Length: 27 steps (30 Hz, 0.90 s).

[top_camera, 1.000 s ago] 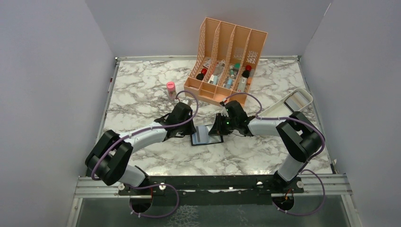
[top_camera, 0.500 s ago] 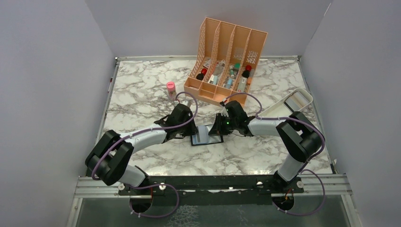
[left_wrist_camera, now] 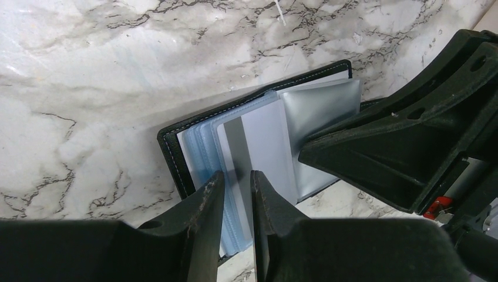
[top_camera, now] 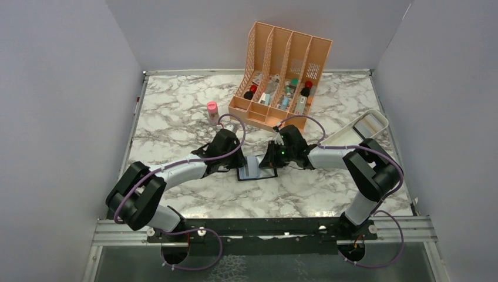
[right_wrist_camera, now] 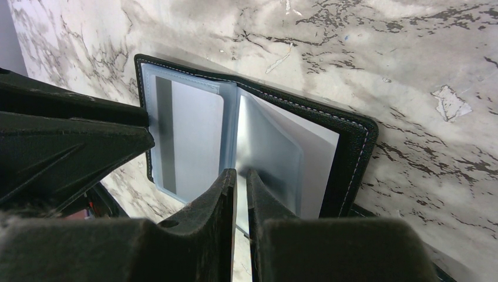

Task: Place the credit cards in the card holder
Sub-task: Turn over the card slot in the card holder.

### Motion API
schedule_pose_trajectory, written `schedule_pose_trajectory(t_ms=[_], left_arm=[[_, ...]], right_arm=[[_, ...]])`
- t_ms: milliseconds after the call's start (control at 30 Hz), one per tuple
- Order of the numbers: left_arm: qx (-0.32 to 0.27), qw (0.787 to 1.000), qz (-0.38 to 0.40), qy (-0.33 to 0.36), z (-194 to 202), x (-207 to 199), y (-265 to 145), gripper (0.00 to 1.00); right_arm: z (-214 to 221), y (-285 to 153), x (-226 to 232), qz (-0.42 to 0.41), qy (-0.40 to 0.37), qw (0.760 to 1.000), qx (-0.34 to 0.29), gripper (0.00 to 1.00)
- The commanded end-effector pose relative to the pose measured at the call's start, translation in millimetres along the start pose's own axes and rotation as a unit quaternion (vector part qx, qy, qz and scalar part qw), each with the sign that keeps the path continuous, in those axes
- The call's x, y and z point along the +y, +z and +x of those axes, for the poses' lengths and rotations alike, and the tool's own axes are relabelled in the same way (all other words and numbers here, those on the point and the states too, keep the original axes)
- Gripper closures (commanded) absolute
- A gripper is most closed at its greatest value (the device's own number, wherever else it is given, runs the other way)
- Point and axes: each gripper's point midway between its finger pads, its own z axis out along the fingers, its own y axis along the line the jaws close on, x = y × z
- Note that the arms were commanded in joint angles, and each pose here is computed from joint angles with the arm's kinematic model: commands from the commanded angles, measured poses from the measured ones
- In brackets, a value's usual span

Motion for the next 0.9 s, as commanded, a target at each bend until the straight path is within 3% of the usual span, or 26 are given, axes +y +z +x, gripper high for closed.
schedule_pose_trajectory(t_ms=[0, 867], left_arm=[[-0.004, 1.0, 0.028, -0.005, -1.2, -10.9, -1.2, 0.74], [-0.022, 0.986, 0.162, -0.02, -15.6, -64.9, -12.2, 0.72]], right_arm=[[9.6, 6.0, -10.7, 0.016, 0.003, 1.0, 0.009, 0.84], [7.7, 7.5, -4.2, 0.001, 0.006, 1.0, 0.01, 0.83]])
